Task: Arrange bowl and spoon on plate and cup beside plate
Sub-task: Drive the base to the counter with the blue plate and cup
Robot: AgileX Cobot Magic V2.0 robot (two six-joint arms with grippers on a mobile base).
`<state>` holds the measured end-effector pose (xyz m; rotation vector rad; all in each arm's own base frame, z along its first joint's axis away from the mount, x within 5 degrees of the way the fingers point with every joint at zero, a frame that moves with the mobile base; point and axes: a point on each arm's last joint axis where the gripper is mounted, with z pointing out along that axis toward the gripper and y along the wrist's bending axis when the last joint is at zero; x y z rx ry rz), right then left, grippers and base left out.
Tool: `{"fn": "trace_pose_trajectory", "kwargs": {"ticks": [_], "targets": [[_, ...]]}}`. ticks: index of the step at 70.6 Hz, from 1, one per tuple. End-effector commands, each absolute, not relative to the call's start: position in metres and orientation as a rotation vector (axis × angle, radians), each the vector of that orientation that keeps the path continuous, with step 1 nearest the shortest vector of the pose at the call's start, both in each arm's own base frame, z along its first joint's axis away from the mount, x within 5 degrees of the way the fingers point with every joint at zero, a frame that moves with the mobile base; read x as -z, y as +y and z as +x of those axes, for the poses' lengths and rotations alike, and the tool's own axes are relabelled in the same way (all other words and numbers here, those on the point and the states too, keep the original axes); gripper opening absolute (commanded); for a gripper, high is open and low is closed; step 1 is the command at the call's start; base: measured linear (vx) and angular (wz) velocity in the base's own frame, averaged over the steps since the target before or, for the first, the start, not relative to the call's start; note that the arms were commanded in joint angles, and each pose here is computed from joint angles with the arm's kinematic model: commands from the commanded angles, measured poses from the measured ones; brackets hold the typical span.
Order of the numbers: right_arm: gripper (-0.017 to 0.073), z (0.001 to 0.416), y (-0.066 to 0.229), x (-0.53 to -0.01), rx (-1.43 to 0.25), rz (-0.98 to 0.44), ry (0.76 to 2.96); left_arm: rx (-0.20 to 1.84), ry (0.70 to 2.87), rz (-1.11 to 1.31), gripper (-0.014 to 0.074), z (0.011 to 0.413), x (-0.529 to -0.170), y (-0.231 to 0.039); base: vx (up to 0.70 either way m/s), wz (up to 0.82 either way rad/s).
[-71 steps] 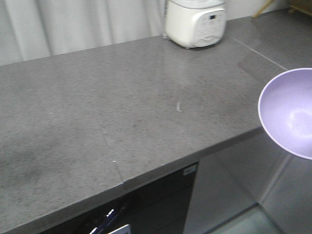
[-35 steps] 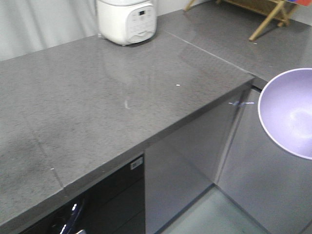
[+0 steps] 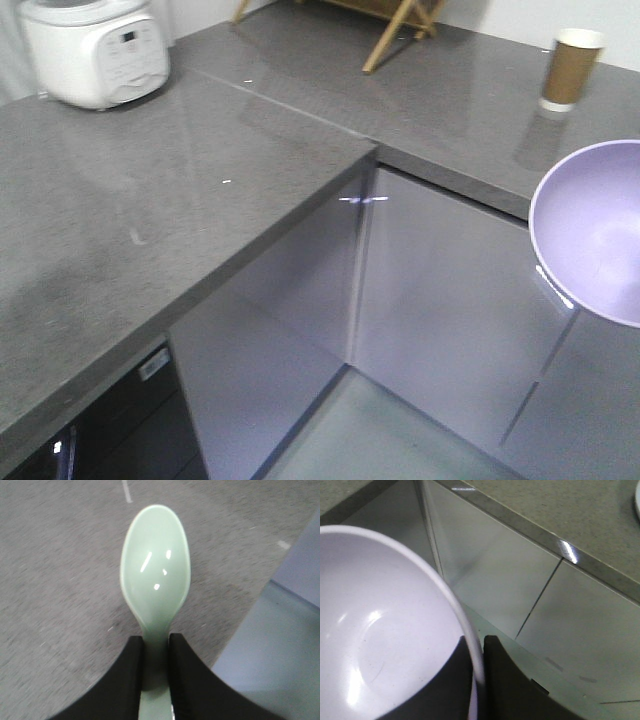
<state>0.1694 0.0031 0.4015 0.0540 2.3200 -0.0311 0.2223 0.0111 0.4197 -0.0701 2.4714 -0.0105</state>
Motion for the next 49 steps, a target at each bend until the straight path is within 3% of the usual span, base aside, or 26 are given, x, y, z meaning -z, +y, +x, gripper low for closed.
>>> {"fn": "trace_pose_trajectory", "kwargs": {"ticks": [1,49], "targets": [[-0.0006,0.1695,0.0022,-0.4164,0.033,0.053,2.220,0.021,2.381,-0.060,-0.0006,0.2185,-0.4336,0.0087,0.06,-0.53],[-0.0006,0.1695,0.0022,-0.4164,0.033,0.053,2.220,0.021,2.381,-0.060,-0.0006,0.2185,-0.4336,0.0087,0.10,-0.54]]}}
